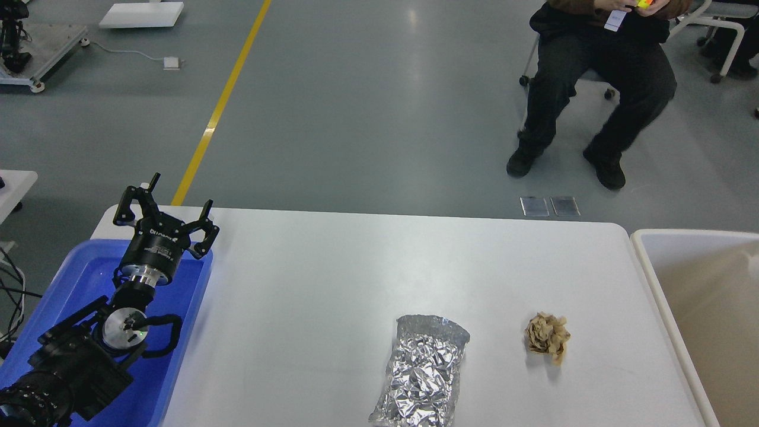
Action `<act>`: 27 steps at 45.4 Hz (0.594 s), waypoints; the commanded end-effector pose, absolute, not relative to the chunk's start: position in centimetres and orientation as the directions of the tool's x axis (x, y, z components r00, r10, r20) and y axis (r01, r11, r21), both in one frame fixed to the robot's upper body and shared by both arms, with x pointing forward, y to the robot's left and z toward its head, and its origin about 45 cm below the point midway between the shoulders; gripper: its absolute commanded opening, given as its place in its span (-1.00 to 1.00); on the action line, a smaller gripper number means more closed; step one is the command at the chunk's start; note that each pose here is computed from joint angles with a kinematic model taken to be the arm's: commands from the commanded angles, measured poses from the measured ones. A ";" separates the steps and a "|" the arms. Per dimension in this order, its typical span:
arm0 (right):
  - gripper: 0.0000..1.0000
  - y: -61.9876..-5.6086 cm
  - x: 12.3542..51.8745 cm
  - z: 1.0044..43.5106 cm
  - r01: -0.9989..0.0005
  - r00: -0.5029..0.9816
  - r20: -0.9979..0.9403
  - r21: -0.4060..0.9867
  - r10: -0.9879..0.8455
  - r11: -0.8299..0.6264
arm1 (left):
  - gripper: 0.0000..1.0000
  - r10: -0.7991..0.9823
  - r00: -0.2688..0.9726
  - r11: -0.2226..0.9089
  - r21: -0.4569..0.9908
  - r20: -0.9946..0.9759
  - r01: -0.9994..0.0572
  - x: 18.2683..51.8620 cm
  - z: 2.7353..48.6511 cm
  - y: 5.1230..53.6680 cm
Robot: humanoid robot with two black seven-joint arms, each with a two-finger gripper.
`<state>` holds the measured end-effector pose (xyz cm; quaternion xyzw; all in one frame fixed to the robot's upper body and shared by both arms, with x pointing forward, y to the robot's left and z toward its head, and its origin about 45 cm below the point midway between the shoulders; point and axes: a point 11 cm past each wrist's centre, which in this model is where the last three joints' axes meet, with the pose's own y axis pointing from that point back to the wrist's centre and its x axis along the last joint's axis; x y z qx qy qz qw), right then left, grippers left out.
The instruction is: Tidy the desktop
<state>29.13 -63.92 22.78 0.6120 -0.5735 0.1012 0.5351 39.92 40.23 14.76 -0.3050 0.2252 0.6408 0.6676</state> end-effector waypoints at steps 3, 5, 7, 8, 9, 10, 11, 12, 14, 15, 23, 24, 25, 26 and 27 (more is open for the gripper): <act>-1.00 -62.7 29.5 15.9 -0.743 0.055 0.626 0.546 -0.778 0.387 | 1.00 0.718 0.077 -0.007 -0.119 -0.692 -0.993 39.9 14.8 40.2; -1.00 -62.3 29.5 15.0 -0.736 0.030 0.616 0.547 -0.787 0.400 | 1.00 0.719 0.076 -0.008 -0.118 -0.691 -0.993 39.9 14.8 40.2; -1.00 -61.9 29.2 13.9 -0.722 0.010 0.611 0.552 -0.791 0.417 | 1.00 0.718 0.077 -0.007 -0.119 -0.692 -0.993 39.9 14.8 40.2; -1.00 -61.8 29.1 13.5 -0.715 0.001 0.613 0.553 -0.790 0.428 | 1.00 0.719 0.076 -0.008 -0.118 -0.691 -0.993 39.9 14.8 40.2; -1.00 -61.7 29.0 13.1 -0.707 -0.009 0.612 0.555 -0.791 0.438 | 1.00 0.719 0.076 -0.008 -0.118 -0.691 -0.993 39.9 14.8 40.2; -1.00 -61.6 28.9 12.7 -0.700 -0.023 0.608 0.558 -0.794 0.447 | 1.00 0.719 0.076 -0.008 -0.118 -0.691 -0.993 39.9 14.8 40.2; -1.00 -61.5 28.8 12.4 -0.693 -0.038 0.601 0.560 -0.798 0.454 | 1.00 0.719 0.076 -0.008 -0.118 -0.691 -0.993 39.9 14.8 40.2; -1.00 -61.4 28.7 12.0 -0.686 -0.054 0.594 0.562 -0.803 0.462 | 1.00 0.718 0.077 -0.007 -0.119 -0.692 -0.993 39.9 14.8 40.2; -1.00 -61.3 28.3 11.3 -0.674 -0.083 0.583 0.565 -0.808 0.477 | 1.00 0.719 0.076 -0.008 -0.118 -0.691 -0.993 39.9 14.8 40.2; -1.00 -61.2 28.0 10.8 -0.667 -0.095 0.583 0.564 -0.807 0.486 | 1.00 0.719 0.076 -0.008 -0.118 -0.691 -0.993 39.9 14.8 40.2; -1.00 -60.9 26.3 8.7 -0.615 -0.184 0.578 0.563 -0.795 0.552 | 1.00 0.719 0.076 -0.008 -0.118 -0.691 -0.993 39.9 14.8 40.2; -1.00 -61.0 26.1 8.6 -0.605 -0.205 0.568 0.567 -0.797 0.559 | 1.00 0.719 0.076 -0.009 -0.119 -0.691 -0.993 39.9 14.8 40.3; -1.00 -61.1 25.8 8.4 -0.593 -0.229 0.558 0.570 -0.797 0.569 | 1.00 0.719 0.076 -0.009 -0.119 -0.691 -0.993 39.9 14.8 40.3; -1.00 -61.3 25.5 8.3 -0.582 -0.250 0.552 0.571 -0.796 0.579 | 1.00 0.719 0.076 -0.009 -0.119 -0.691 -0.993 39.9 14.8 40.3; -1.00 -61.3 25.3 8.2 -0.573 -0.269 0.542 0.574 -0.796 0.585 | 1.00 0.719 0.076 -0.008 -0.118 -0.691 -0.993 39.9 14.8 40.2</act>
